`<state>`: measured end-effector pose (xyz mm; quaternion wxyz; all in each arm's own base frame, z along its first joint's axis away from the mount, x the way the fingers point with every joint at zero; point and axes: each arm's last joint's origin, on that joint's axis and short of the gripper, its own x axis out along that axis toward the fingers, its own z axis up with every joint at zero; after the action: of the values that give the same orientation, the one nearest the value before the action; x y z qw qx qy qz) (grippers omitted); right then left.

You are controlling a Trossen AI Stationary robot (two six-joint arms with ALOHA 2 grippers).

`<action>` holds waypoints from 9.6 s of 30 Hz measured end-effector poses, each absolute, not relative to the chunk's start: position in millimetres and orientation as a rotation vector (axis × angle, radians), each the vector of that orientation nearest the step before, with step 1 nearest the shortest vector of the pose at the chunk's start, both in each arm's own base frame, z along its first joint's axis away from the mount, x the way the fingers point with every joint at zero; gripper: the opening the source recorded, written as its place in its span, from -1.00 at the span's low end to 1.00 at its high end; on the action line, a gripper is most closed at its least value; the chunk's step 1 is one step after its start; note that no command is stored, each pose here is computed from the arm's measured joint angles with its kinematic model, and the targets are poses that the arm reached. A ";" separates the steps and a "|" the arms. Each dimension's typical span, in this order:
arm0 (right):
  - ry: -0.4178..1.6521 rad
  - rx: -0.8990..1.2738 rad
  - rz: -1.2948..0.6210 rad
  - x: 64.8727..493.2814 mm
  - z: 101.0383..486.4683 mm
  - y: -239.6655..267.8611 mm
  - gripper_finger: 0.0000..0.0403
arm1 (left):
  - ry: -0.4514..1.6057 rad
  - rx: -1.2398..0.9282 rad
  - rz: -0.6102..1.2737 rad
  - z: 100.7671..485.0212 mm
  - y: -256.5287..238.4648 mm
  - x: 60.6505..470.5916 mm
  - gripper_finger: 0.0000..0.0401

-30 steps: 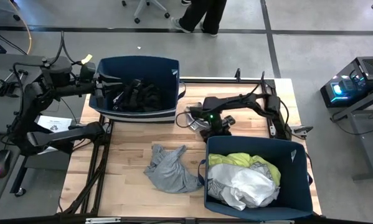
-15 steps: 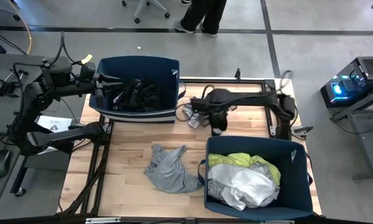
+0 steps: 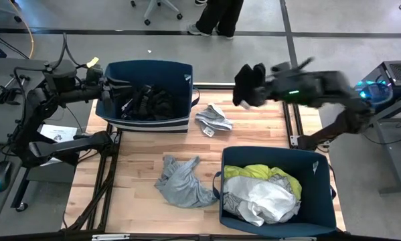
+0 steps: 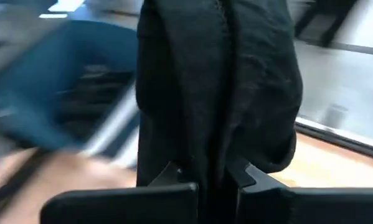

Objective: Sort clothes
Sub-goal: Put the black shorts into the top blue laundry bin, then put the gray underwear into the bottom blue laundry bin, then put the gray shirt into the bottom blue laundry bin

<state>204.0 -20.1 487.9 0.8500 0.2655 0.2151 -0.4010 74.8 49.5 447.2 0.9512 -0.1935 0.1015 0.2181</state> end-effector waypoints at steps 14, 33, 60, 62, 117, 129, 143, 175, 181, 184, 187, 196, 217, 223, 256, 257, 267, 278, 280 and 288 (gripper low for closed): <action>0.845 0.773 0.146 176.8 469.2 83.9 -0.97 | -0.008 -0.276 0.420 470.6 64.6 94.0 -0.48; 0.034 0.493 -0.179 288.1 485.2 13.2 -0.99 | -0.154 0.218 -0.098 483.3 42.4 178.2 -0.48; -0.072 0.684 0.248 389.8 441.6 -25.3 -0.88 | 0.140 0.272 -0.067 442.0 41.7 229.3 -0.30; -0.067 0.693 0.254 386.6 444.0 -26.9 -0.78 | 0.158 0.255 -0.062 441.0 41.6 227.3 -0.60; 0.919 0.624 -0.659 361.2 315.7 -95.6 0.29 | 0.425 -0.406 0.546 445.8 101.3 115.1 -0.17; 1.219 0.706 -0.662 374.0 250.3 -121.3 0.30 | 0.696 -0.384 0.814 368.0 126.7 131.7 -0.08; 1.366 0.686 -0.701 377.2 220.1 -123.2 0.30 | 0.843 -0.666 0.717 317.1 155.0 147.2 0.58; 1.340 0.387 -0.847 375.2 219.7 -137.6 -0.97 | 0.374 -0.490 0.636 411.1 79.4 128.5 0.57; 1.220 0.332 -0.968 341.3 283.8 -125.0 -0.95 | 0.370 -0.511 0.662 410.5 79.2 129.4 0.57; 1.171 0.338 -0.993 321.7 310.7 -117.8 -0.98 | 0.371 -0.532 0.674 409.8 78.8 128.5 0.57; 1.107 0.339 -1.045 296.3 339.6 -107.3 -0.98 | 0.393 -0.542 0.710 407.2 79.5 127.9 0.57; 0.589 0.488 -1.011 211.0 429.7 -33.3 -0.99 | 0.453 -0.560 0.688 401.0 80.2 135.4 0.57; 1.195 0.881 -0.120 158.5 409.3 160.2 -0.99 | 0.324 -0.455 0.551 405.8 87.8 188.4 0.57; 1.454 0.883 -0.294 160.4 326.0 179.3 -0.99 | 0.322 -0.424 0.505 402.2 90.4 205.1 0.57; 0.898 0.973 -0.363 128.7 394.4 86.5 0.14 | 0.801 -0.161 -0.170 392.8 -43.0 207.1 0.57; 0.864 0.938 -0.341 127.7 400.8 84.8 0.18 | 0.850 -0.188 -0.168 382.3 -50.8 212.4 0.57; 0.781 0.629 -0.227 126.1 416.0 80.4 0.52 | 1.284 -0.310 0.149 259.8 -115.2 254.8 0.57; 0.814 0.576 -0.180 125.4 415.4 81.1 0.52 | 1.262 -0.263 0.321 167.2 -145.7 306.5 0.56; 0.816 0.574 -0.175 124.9 415.4 81.9 0.52 | 1.279 -0.276 0.306 152.6 -149.8 313.1 0.53; 0.814 0.572 -0.160 122.2 415.6 85.9 0.52 | 1.307 -0.357 0.309 141.7 -147.6 319.8 -0.33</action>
<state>122.2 85.9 415.6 0.8757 0.2739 0.3902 -0.0767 319.8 -147.6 141.7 0.7682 -0.1645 0.6021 0.1425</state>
